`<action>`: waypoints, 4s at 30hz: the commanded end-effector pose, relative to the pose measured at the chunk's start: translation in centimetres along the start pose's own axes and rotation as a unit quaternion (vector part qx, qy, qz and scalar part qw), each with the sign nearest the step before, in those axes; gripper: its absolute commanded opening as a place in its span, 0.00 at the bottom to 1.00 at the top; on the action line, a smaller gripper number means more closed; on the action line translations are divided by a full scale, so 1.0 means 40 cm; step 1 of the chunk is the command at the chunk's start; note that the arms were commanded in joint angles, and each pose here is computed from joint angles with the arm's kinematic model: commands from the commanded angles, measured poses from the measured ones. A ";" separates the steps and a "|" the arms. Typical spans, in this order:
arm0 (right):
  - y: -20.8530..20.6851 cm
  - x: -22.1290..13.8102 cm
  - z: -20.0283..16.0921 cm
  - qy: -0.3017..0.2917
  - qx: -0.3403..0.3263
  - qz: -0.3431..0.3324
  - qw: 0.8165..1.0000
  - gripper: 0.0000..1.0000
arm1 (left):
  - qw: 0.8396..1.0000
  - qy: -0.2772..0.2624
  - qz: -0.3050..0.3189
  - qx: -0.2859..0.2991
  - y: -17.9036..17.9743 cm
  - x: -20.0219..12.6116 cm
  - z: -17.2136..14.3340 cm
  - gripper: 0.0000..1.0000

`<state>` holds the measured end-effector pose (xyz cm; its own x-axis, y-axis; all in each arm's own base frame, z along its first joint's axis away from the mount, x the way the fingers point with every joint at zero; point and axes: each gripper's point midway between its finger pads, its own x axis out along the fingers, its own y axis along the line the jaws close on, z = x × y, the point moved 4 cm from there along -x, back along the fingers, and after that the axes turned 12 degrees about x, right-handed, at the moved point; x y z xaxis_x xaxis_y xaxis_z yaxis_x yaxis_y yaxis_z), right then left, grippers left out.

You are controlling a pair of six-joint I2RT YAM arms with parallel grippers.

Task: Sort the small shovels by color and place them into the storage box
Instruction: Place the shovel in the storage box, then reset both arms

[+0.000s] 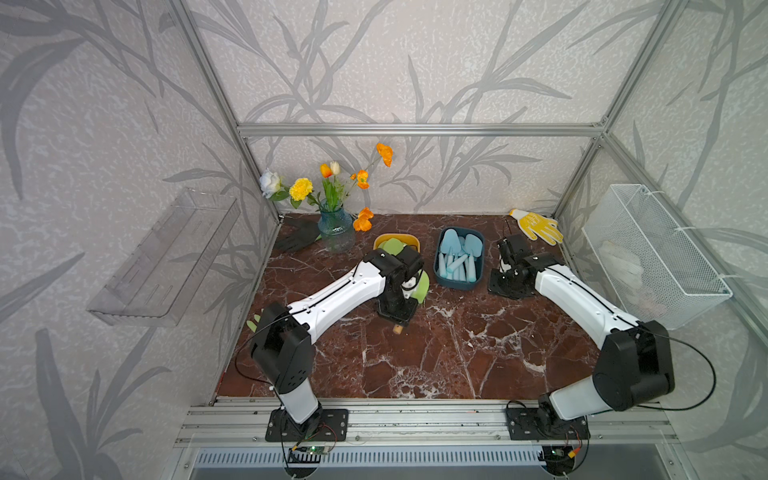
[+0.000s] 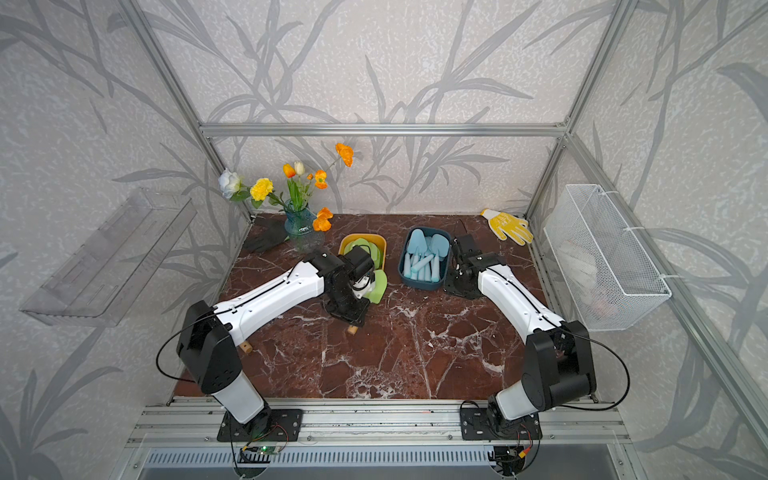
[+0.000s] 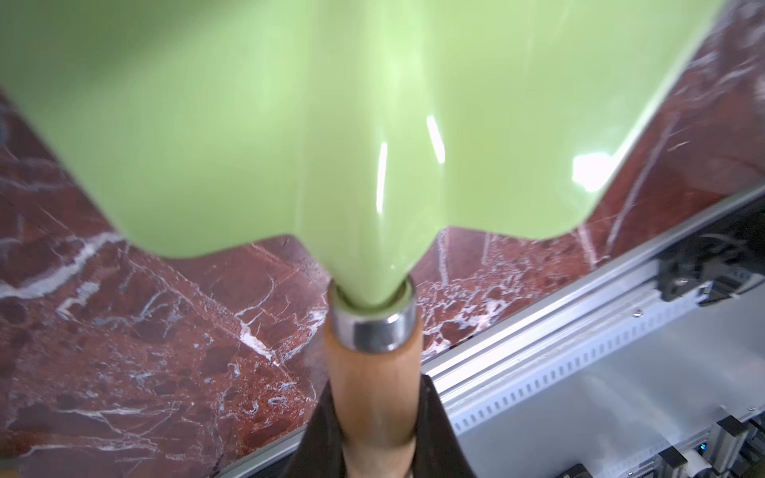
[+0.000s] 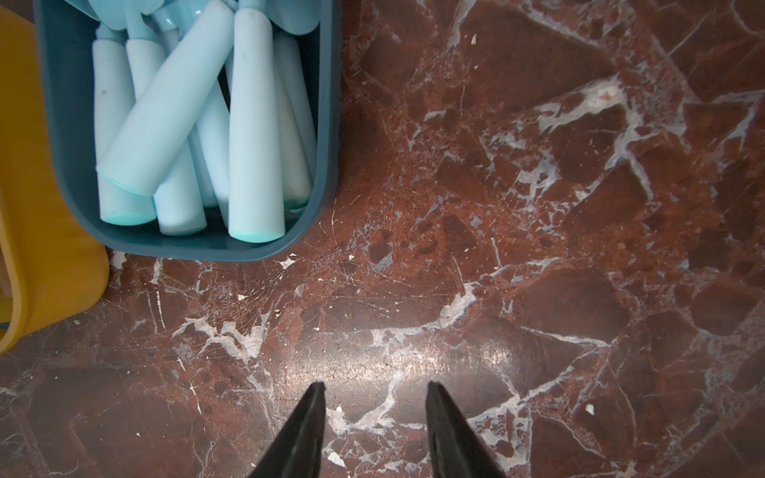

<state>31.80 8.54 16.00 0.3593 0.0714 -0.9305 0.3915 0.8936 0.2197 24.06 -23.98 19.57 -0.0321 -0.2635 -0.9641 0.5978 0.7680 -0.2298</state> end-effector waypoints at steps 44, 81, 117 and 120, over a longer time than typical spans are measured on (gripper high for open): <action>-0.152 -0.098 0.038 -0.094 0.028 -0.073 0.993 0.43 | 0.936 -0.225 0.131 -0.238 0.375 -0.108 0.118 1.00; -0.144 0.131 0.150 -0.389 -0.123 -0.041 0.912 0.99 | 0.733 -0.386 0.463 -0.315 0.813 -0.035 -0.258 1.00; -0.114 0.157 0.112 -0.384 -0.182 0.083 0.901 0.99 | 0.743 -0.440 0.449 -0.230 0.762 0.010 -0.224 1.00; -0.114 0.157 0.112 -0.384 -0.181 0.083 0.901 0.99 | 0.745 -0.436 0.449 -0.233 0.764 0.011 -0.225 1.00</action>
<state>35.50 2.89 9.12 0.9065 0.0052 -0.4222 0.0379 0.9949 0.0937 34.76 4.70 10.21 0.8603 0.3611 -0.3598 -0.2902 0.9272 0.2368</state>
